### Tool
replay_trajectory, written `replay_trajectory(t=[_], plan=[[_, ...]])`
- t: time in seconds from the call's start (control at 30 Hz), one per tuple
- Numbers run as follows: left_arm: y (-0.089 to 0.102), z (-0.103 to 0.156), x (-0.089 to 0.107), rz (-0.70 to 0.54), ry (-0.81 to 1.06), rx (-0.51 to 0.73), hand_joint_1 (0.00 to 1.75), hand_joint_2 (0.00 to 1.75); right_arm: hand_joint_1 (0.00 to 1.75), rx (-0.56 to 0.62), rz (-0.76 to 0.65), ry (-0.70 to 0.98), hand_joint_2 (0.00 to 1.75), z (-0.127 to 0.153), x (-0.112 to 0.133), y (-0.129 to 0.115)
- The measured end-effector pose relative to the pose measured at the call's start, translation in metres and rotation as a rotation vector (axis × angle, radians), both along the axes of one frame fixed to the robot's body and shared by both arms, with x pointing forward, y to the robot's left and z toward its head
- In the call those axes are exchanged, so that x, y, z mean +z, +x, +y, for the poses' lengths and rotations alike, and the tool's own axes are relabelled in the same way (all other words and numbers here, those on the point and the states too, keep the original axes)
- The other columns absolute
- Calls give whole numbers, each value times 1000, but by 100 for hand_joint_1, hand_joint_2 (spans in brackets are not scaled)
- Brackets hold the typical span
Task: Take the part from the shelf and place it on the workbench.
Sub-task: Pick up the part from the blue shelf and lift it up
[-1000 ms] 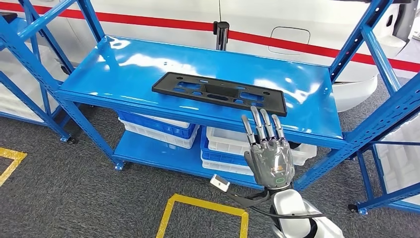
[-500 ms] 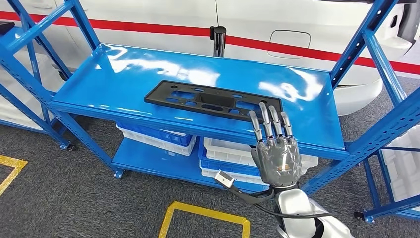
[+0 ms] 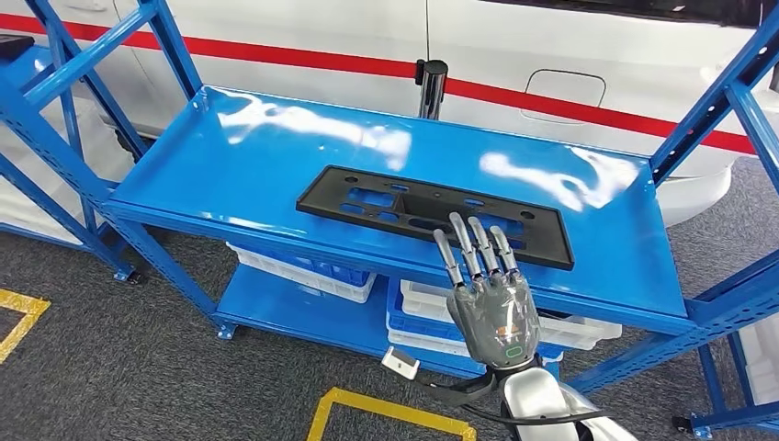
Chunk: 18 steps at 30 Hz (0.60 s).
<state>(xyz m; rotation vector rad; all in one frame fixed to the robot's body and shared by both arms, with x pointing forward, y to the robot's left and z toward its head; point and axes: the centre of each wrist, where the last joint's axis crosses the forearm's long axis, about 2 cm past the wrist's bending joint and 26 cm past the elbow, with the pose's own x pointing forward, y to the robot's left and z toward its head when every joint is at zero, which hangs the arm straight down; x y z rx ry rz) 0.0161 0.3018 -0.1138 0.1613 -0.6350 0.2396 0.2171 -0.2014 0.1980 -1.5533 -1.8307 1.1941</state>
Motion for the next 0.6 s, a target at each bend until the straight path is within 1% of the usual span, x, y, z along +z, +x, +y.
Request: replay_trajectory(t=[0.17,0.6], plan=[[1,0,0,-6,-2,-11,0,0,0,-20,3,-4,175,3,3,2],[1,2,0,-6,0,-17,0,0,0,6,13,0,175,13,5,0]])
